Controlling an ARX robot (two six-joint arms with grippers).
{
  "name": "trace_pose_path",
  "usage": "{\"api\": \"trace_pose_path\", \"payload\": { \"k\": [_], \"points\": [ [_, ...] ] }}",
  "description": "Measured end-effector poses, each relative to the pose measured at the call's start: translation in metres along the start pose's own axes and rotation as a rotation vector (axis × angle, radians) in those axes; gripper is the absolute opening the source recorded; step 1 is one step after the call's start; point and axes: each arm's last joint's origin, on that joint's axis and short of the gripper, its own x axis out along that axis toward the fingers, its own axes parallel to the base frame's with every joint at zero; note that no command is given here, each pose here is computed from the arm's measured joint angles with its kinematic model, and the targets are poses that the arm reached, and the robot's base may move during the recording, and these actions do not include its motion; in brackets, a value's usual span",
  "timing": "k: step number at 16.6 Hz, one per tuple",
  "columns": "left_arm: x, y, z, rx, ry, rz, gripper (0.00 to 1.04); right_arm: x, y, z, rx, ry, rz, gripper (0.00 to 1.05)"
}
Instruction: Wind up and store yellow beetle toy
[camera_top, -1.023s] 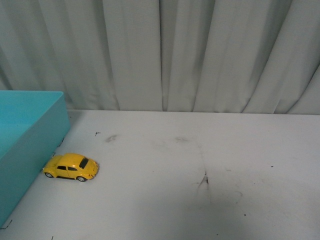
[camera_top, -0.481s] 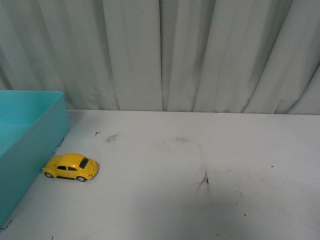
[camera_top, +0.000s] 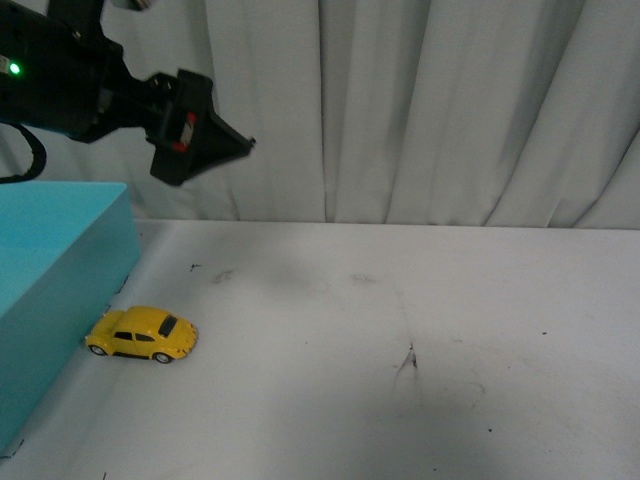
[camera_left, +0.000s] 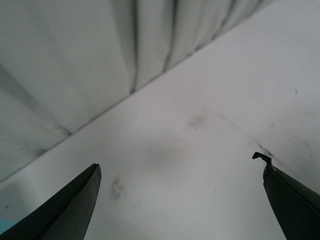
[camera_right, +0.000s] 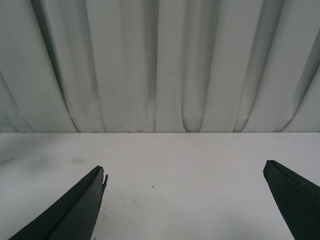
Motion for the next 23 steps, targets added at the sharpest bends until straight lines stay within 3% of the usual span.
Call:
{"api": "trace_pose_path", "payload": {
  "k": [4, 8, 14, 23],
  "points": [
    [0.025, 0.000, -0.028, 0.248, 0.284, -0.085, 0.98, 0.000, 0.000, 0.000, 0.000, 0.000, 0.000, 0.98],
    [0.047, 0.004, -0.051, 0.470, 0.485, -0.165, 0.98, 0.000, 0.000, 0.000, 0.000, 0.000, 0.000, 0.98],
    [0.074, 0.001, -0.075, 0.659, 0.639, -0.271, 0.98, 0.000, 0.000, 0.000, 0.000, 0.000, 0.000, 0.98],
    [0.083, 0.027, -0.097, 0.802, 0.818, -0.298, 0.98, 0.000, 0.000, 0.000, 0.000, 0.000, 0.000, 0.98]
  ]
}}
